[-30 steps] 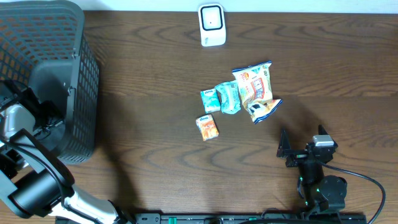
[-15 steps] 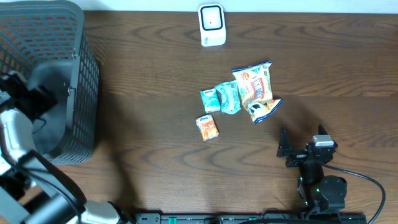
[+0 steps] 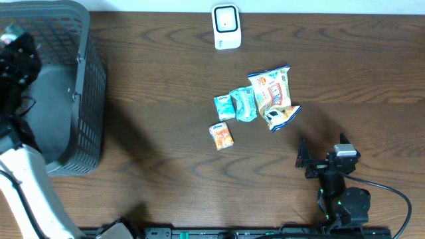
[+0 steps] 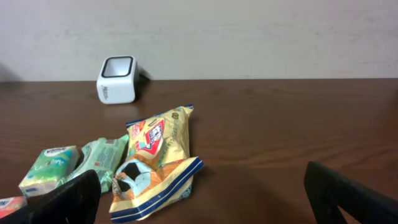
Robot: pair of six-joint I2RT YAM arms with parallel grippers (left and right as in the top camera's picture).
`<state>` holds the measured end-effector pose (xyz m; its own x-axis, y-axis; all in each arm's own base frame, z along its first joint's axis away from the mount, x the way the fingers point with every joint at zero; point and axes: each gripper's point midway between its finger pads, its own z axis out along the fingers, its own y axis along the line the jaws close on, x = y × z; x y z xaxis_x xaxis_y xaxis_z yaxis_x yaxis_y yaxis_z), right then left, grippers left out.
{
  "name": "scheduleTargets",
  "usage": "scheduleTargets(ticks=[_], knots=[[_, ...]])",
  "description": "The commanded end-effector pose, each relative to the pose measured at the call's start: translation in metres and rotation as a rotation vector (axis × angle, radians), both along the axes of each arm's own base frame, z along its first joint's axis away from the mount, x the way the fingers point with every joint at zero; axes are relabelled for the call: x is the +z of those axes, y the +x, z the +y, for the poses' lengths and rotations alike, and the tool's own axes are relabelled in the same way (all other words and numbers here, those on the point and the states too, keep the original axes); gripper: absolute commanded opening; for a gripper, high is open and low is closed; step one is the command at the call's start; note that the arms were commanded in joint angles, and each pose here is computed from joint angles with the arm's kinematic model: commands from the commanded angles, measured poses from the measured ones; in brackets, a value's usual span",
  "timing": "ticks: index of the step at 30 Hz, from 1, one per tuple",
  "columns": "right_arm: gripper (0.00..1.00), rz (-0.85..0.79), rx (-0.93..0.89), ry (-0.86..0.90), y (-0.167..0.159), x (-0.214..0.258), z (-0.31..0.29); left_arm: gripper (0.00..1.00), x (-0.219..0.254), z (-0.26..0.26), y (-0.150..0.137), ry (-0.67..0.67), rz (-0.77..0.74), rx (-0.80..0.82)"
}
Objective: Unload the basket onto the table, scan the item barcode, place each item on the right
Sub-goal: 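Lift the Zam-Buk tin out and turn it toward the scanner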
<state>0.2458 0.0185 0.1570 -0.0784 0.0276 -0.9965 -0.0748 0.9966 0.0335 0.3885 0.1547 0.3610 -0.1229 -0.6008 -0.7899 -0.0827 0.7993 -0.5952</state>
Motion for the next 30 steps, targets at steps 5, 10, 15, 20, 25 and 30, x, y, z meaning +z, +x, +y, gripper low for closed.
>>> scheduleTargets(ticks=[5,10,15,20,25,30], knots=[[0.99,-0.001,-0.006,-0.012,0.0,-0.001,-0.002,0.47,0.009,-0.137,0.015,-0.09,-0.003,-0.385],[0.99,-0.001,-0.007,-0.012,0.0,-0.001,-0.002,0.47,-0.025,-0.207,0.014,0.011,0.109,-0.528],[0.99,-0.001,-0.006,-0.012,0.0,-0.001,-0.002,0.47,-0.08,-0.229,0.012,0.164,0.323,-0.406],[0.99,-0.001,-0.006,-0.012,0.0,-0.001,-0.002,0.47,-0.13,-0.252,0.0,0.281,0.515,-0.361],[0.99,-0.001,-0.006,-0.012,0.0,-0.001,-0.002,0.47,-0.183,-0.287,-0.001,0.348,0.648,-0.429],[0.99,-0.001,-0.006,-0.012,0.0,-0.001,-0.002,0.48,-0.239,-0.306,0.006,0.386,0.759,-0.467]])
